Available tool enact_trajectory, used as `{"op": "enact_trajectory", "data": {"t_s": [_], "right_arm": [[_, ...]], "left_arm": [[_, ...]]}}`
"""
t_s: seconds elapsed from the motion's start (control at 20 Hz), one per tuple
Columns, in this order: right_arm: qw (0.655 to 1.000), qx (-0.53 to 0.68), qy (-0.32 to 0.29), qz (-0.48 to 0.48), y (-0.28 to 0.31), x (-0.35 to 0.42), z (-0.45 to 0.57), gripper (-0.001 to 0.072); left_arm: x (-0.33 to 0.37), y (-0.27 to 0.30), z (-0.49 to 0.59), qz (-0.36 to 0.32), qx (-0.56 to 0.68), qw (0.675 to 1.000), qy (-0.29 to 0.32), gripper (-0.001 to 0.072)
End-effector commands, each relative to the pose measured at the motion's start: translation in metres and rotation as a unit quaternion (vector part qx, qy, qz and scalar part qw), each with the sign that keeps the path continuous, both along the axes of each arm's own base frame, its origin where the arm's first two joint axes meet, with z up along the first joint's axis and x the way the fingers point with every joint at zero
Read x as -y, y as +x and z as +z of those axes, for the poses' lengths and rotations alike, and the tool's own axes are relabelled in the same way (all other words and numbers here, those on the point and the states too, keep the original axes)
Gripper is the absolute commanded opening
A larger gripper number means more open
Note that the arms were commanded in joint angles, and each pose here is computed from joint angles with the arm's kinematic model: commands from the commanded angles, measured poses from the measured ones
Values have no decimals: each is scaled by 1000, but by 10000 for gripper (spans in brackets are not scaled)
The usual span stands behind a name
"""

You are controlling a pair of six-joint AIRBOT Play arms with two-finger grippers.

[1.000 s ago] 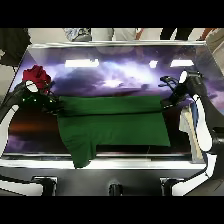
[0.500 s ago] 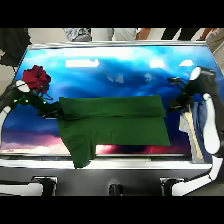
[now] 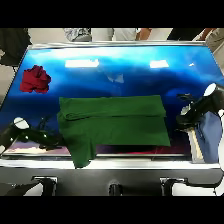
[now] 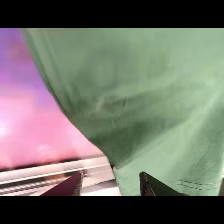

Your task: Fold the shirts.

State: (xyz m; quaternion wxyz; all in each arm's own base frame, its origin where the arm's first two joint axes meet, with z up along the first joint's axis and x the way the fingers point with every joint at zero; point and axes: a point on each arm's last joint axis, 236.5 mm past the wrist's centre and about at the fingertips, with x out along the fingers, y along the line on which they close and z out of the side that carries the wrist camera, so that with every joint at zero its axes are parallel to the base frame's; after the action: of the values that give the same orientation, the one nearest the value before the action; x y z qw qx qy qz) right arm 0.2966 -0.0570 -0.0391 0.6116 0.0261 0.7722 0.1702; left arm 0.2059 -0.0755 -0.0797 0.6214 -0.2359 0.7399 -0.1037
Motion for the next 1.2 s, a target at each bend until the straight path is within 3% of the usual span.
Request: {"op": "enact_trajectory", "data": {"t_s": [0.0, 0.15, 0.4, 0.45, 0.5, 0.55, 0.7, 0.75, 1.05, 1.15], "right_arm": [[1000, -10, 6, 4, -19, -4, -7, 439], [1000, -6, 1, 0, -35, -8, -18, 444], [1000, -16, 4, -4, -62, -18, -38, 495], [1000, -21, 5, -4, -66, -19, -42, 495], [1000, -25, 7, -3, -69, -20, -44, 496], [1000, -30, 9, -1, -73, -21, -46, 508], [1000, -18, 15, -6, -68, -25, -49, 523], [1000, -10, 18, -11, -64, -27, -50, 570], [995, 12, 51, -80, -38, -46, -65, 565], [994, -16, 65, -86, -44, -53, -72, 443]], "left_arm": [[18, -14, -12, 32, 8, 999, -32, 454], [23, -10, -19, 47, 18, 998, -35, 386], [34, 1, -30, 37, 42, 998, -13, 364], [36, 1, -31, 34, 43, 998, -11, 298], [37, 2, -32, 33, 45, 998, -10, 135], [37, 2, -32, 32, 46, 998, -10, 31], [36, 3, -31, 32, 48, 998, -10, 29], [36, 3, -30, 31, 49, 998, -10, 29], [36, 7, -25, 27, 65, 997, -10, 29], [36, 8, -25, 19, 72, 997, -10, 29]]}}
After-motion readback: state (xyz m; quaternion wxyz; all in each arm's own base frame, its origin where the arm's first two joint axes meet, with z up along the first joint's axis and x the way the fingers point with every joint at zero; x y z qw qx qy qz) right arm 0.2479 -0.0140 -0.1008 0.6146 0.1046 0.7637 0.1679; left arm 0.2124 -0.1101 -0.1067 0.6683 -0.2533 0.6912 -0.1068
